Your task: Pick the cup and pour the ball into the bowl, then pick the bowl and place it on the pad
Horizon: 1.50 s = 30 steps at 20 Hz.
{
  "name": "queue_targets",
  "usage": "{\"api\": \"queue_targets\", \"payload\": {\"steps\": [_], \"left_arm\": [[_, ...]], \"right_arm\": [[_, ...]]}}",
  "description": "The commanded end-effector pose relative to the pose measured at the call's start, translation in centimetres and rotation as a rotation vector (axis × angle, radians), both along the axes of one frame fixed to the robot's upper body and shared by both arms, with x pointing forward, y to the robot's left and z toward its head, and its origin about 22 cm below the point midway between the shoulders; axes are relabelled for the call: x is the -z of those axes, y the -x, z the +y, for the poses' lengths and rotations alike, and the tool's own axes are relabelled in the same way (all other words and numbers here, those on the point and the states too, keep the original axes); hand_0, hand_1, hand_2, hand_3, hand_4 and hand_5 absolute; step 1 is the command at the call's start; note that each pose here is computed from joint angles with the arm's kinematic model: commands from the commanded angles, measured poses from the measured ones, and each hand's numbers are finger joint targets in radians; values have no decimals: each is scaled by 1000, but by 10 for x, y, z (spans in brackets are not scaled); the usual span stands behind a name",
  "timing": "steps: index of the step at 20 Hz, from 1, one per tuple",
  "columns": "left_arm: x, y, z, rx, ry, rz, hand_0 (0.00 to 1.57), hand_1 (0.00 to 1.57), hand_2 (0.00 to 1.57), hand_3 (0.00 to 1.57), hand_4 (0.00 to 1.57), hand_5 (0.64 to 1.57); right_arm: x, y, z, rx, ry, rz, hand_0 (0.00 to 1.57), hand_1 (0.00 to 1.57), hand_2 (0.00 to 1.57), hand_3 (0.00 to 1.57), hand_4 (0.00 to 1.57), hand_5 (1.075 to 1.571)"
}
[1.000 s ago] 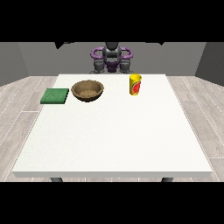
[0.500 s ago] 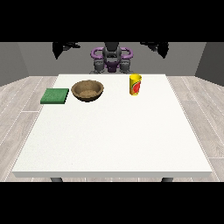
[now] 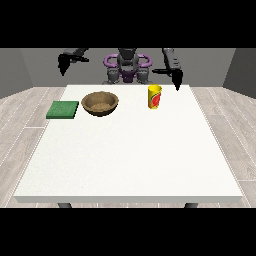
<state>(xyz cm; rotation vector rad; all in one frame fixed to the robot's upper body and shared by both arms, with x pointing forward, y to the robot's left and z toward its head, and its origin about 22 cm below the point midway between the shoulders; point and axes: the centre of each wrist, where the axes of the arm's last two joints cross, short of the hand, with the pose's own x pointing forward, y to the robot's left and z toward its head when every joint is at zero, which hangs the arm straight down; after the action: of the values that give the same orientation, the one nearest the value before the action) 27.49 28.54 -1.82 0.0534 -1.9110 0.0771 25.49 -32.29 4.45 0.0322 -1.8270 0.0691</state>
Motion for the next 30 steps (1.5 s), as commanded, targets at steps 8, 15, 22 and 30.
{"api": "queue_targets", "payload": {"steps": [8,15,22,30], "left_arm": [[56,-25,-37,-34,-39,-21,0,0,0,0,0,1517],[68,-36,-14,-104,-44,-63,0,0,0,0,0,1521],[76,-47,-34,-54,-50,21,0,0,0,0,0,1559],[105,-14,-53,-192,-378,-55,1323,1323,1571,1571,1477,1250]], "right_arm": [[5,-18,-22,-23,-9,-45,0,0,0,0,0,1570],[16,-14,-16,-40,-8,-93,0,0,0,0,0,1571],[22,-19,-19,-28,-4,-29,0,0,0,0,0,1571],[-15,-28,-42,-55,22,-112,0,0,0,0,0,1570]]}}
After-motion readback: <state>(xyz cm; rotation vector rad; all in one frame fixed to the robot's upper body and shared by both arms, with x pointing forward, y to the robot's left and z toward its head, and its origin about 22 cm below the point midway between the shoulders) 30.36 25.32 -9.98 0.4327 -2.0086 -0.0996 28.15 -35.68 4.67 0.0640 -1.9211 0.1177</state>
